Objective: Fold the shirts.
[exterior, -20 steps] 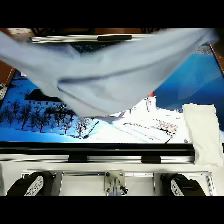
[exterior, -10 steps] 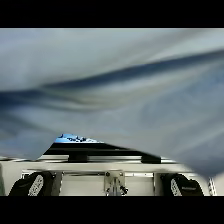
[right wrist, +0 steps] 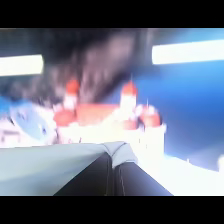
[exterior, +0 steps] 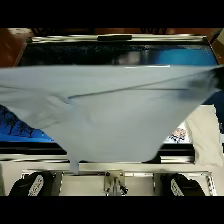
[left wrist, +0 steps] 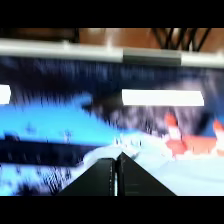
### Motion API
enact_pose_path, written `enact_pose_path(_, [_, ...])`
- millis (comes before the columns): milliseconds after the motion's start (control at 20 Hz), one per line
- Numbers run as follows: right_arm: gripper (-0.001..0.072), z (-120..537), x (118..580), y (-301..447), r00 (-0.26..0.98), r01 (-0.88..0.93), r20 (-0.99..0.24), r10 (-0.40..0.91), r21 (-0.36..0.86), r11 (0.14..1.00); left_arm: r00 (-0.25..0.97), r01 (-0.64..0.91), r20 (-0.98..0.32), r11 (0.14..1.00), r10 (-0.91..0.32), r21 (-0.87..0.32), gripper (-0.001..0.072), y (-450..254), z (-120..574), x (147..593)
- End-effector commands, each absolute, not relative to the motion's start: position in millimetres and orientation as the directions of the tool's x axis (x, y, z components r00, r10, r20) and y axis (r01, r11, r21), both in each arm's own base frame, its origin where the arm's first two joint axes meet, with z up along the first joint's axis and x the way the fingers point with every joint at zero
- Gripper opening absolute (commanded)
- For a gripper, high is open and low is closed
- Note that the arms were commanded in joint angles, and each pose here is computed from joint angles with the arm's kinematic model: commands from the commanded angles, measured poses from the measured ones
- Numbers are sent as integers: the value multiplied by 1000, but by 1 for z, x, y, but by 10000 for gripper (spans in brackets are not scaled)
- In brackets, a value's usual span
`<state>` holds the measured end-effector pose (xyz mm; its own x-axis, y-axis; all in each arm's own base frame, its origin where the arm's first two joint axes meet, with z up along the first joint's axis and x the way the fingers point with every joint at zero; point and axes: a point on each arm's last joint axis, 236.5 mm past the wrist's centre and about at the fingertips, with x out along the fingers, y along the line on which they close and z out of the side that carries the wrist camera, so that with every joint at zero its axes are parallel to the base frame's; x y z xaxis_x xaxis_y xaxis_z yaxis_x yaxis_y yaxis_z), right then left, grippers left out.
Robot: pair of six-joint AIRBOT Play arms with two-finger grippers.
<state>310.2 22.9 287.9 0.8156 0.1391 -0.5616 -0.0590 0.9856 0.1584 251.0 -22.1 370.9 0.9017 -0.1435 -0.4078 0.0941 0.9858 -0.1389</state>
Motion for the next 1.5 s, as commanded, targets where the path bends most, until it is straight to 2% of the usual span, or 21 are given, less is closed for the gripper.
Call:
enact_pose_path(0, [64,174,361,22,705,16,-690,164,247,969,814,150,-516,955,-267,-257,32,-33,280,299])
enact_pose_path(150, [64,136,426,31,742,77,-632,222,410,909,839,190,-407,896,-361,-402,31,-52,246,368])
enact_pose_path(250, [65,123,468,42,786,111,-557,268,553,825,847,173,-387,878,-364,-447,31,-61,223,413])
enact_pose_path(350, [64,106,501,53,820,139,-506,269,631,764,856,145,-382,872,-348,-468,31,-70,196,453])
enact_pose_path(500, [65,59,516,84,782,159,-547,299,638,753,803,112,-468,865,-369,-490,32,-94,133,482])
enact_pose_path(700, [78,9,500,119,662,174,-648,376,621,764,636,75,-620,835,-461,-545,34,-129,57,471])
enact_pose_path(750, [199,11,498,118,658,173,-650,379,621,764,609,74,-636,833,-473,-548,72,-130,51,466])
enact_pose_path(800, [447,19,497,113,664,171,-645,379,625,762,583,74,-651,829,-487,-554,262,-129,51,460])
enact_pose_path(850, [524,31,494,104,670,150,-638,379,617,772,551,80,-666,826,-503,-557,538,-125,53,453])
enact_pose_path(900, [524,45,490,93,676,124,-633,377,602,789,509,98,-693,834,-510,-542,703,-114,57,444])
enact_pose_path(1000, [522,69,472,59,676,111,-653,342,549,828,421,96,-796,894,-436,-438,689,-67,57,424])
enact_pose_path(1100, [521,71,435,22,609,137,-740,284,451,882,309,23,-908,957,-282,-290,664,-4,48,395])
enact_pose_path(1150, [521,61,412,5,538,157,-804,252,389,908,245,-40,-939,966,-240,-257,551,18,41,377])
enact_pose_path(1200, [520,47,386,-10,440,178,-870,221,325,929,178,-93,-954,961,-242,-262,379,30,33,358])
enact_pose_path(1250, [521,31,359,-24,326,198,-927,186,259,945,133,-142,-954,948,-269,-287,365,32,25,345])
enact_pose_path(1300, [521,19,338,-32,239,206,-957,167,218,954,93,-169,-942,927,-322,-334,408,23,15,333])
enact_pose_path(1400, [522,0,316,-31,150,213,-972,183,212,954,30,-181,-904,887,-427,-425,655,-6,-8,314])
enact_pose_path(1450, [522,-7,312,-26,138,220,-970,201,228,949,7,-184,-886,870,-464,-457,681,-21,-22,306])
